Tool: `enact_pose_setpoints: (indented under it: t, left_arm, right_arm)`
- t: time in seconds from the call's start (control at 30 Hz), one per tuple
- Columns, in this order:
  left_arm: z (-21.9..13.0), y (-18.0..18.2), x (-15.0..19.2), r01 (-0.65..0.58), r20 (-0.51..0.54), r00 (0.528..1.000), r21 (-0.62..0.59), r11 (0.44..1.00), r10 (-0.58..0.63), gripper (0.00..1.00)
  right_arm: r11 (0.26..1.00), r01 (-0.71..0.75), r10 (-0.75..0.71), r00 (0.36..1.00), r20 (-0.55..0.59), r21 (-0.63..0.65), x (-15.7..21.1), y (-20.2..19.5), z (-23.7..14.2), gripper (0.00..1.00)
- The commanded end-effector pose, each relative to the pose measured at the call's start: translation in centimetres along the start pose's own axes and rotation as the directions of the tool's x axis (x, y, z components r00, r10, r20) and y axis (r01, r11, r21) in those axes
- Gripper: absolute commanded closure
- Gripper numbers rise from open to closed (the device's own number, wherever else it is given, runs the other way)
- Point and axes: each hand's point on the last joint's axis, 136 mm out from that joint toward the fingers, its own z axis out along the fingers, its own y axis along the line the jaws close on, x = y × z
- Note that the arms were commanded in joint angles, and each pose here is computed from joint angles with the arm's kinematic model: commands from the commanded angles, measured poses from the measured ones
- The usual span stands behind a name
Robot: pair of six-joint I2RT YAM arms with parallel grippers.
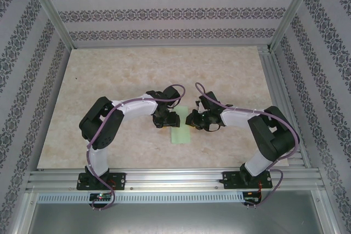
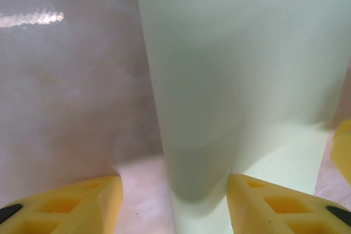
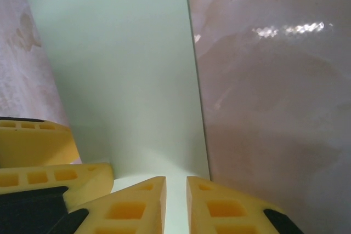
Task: Fold a paper plane with a square sheet of paper (fold left side to right side)
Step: Hold the square sheet of paper at the center of the table.
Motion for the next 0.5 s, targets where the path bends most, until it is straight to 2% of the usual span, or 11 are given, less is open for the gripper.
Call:
enact_pose_setpoints:
  t: [0.0, 0.3, 0.47]
  left_arm:
    - [3.2, -1.8, 0.4, -0.038, -0.021, 0.999, 0.055, 0.998, 0.040, 0.44]
    - [3.1, -1.9, 0.4, -0.041, -0.018, 0.999, 0.058, 0.997, 0.042, 0.44]
    - [1.8, -2.5, 0.2, -0.054, 0.006, 0.999, 0.079, 0.995, 0.054, 0.44]
  right_arm:
    - [0.999, 0.022, -0.022, 1.000, -0.001, -0.025, -0.3, 1.2, 0.4, 0.83]
    - [0.999, 0.010, -0.008, 0.999, -0.036, 0.052, 0.3, -0.5, 1.1, 0.83]
    - [0.995, 0.003, 0.004, 0.998, -0.062, 0.102, 1.0, -1.8, 1.4, 0.83]
